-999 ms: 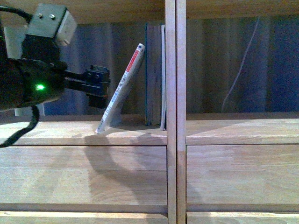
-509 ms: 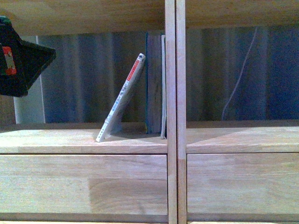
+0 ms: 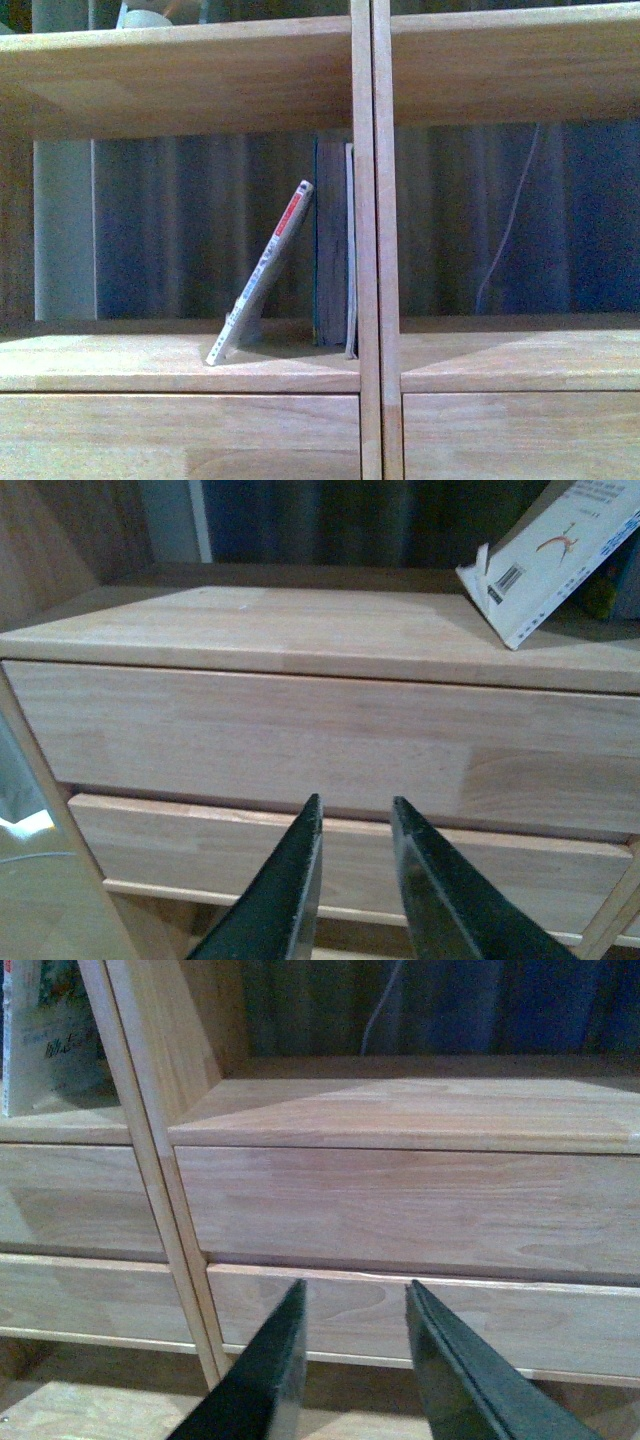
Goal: Organize books on shelf
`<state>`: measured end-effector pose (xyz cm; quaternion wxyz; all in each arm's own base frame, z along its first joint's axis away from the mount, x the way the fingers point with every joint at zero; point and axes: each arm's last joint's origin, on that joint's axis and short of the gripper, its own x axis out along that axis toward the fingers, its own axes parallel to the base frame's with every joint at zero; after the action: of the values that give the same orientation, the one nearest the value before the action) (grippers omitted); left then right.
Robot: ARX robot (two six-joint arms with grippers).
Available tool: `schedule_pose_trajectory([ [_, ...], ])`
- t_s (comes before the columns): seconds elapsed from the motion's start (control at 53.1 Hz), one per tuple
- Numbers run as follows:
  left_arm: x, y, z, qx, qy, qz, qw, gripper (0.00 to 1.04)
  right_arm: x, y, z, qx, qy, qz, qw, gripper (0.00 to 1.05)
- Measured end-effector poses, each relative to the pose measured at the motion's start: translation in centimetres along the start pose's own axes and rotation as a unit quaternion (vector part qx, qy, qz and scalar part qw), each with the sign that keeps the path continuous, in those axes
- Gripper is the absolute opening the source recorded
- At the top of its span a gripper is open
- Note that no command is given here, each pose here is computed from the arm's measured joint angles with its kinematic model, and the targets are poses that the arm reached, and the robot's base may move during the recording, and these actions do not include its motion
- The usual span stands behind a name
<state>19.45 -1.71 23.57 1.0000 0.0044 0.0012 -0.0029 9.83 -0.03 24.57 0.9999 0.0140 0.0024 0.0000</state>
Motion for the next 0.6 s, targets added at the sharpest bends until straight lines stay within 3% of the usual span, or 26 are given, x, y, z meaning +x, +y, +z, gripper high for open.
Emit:
schedule_pose_trajectory([
  [0.113, -1.1, 0.4, -1.3, -0.001, 0.002, 0.001, 1.0, 0.03, 0.0, 0.0, -1.4, -0.005, 0.0, 0.0, 1.0, 0.12],
  [0.17, -1.7, 0.6, -1.9, -0.003, 0.002, -0.002, 1.0, 0.03, 0.0, -0.1, -2.1, -0.008, 0.002, 0.0, 1.0, 0.02],
  [0.603, -4.9, 1.6, -4.7, -0.003, 0.0, 0.001, 1.0, 0.03, 0.0, -0.1, -5.4, -0.011, 0.002, 0.0, 1.0, 0.03],
])
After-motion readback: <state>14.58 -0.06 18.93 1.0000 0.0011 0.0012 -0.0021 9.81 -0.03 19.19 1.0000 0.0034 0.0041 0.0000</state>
